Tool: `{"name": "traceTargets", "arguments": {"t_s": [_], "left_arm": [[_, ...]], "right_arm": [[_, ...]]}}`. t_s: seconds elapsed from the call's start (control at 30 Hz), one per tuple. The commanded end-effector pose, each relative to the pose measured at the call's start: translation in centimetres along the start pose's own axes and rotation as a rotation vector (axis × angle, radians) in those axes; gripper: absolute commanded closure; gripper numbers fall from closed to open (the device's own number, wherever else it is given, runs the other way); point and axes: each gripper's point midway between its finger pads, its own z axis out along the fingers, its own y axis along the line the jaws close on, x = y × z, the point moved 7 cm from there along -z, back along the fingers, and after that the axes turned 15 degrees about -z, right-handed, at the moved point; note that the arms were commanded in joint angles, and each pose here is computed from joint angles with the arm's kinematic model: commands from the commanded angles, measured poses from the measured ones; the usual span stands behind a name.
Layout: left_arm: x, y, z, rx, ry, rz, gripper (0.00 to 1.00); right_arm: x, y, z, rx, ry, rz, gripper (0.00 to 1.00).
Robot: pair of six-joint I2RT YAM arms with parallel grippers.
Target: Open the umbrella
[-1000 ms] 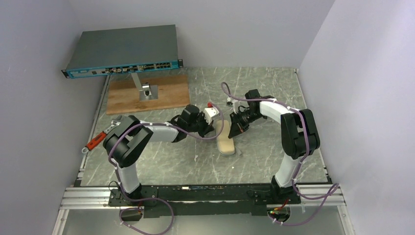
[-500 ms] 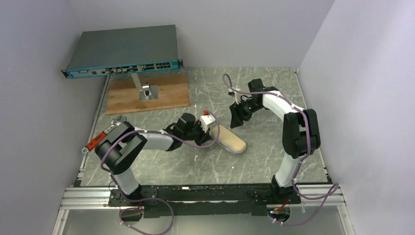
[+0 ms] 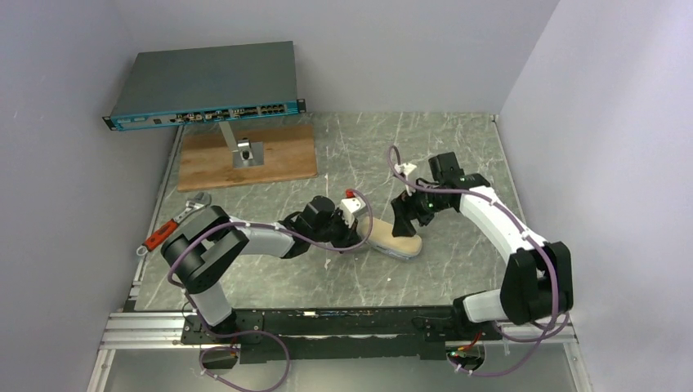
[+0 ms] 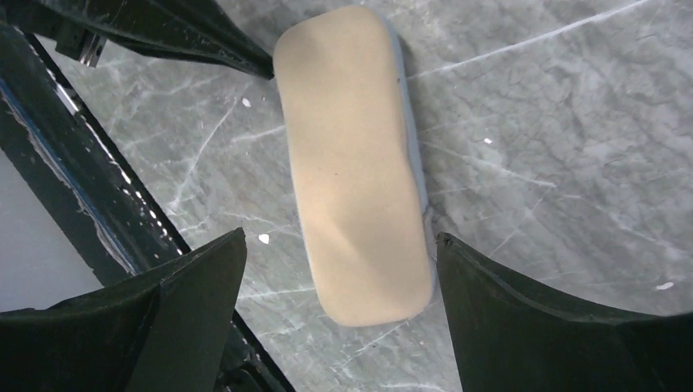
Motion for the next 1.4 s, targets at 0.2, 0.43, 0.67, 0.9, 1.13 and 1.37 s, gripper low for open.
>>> {"name": "traceTargets", "arguments": {"t_s": [0.2, 0.43, 0.67, 0.9, 1.13, 1.37], "left_arm": [[-1.4, -1.3, 1.1, 0.044, -0.048, -0.066, 1.0], [-1.5, -1.5, 1.3, 0.055, -0.048, -0.079, 1.0], [-1.6, 0.6, -0.1, -0.023, -0.024, -0.071, 1.0], [-1.7, 3.3, -2.1, -0.082, -0.028, -0.057, 1.0], [-4.1, 3.7, -0.6, -0.035, -0.064, 0.046, 1.0], [-4.4, 3.1, -0.4, 0.057, -0.062, 0.158, 1.0]], "right_arm": [[3.3, 1.0, 1.4, 0.14, -0.037, -0.34, 0.14], [5.6, 1.2, 3.1, 0.17, 0.048, -0.443, 0.18], [8.0, 0.7, 3.6, 0.162, 0.167, -0.604, 0.63], [8.7, 0.8, 3.8, 0.114, 0.178, -0.712, 0.89], [8.4, 2.2, 4.1, -0.022, 0.039, -1.1, 1.0], [6.6, 2.2, 5.2, -0.159, -0.057, -1.425, 1.0]]}}
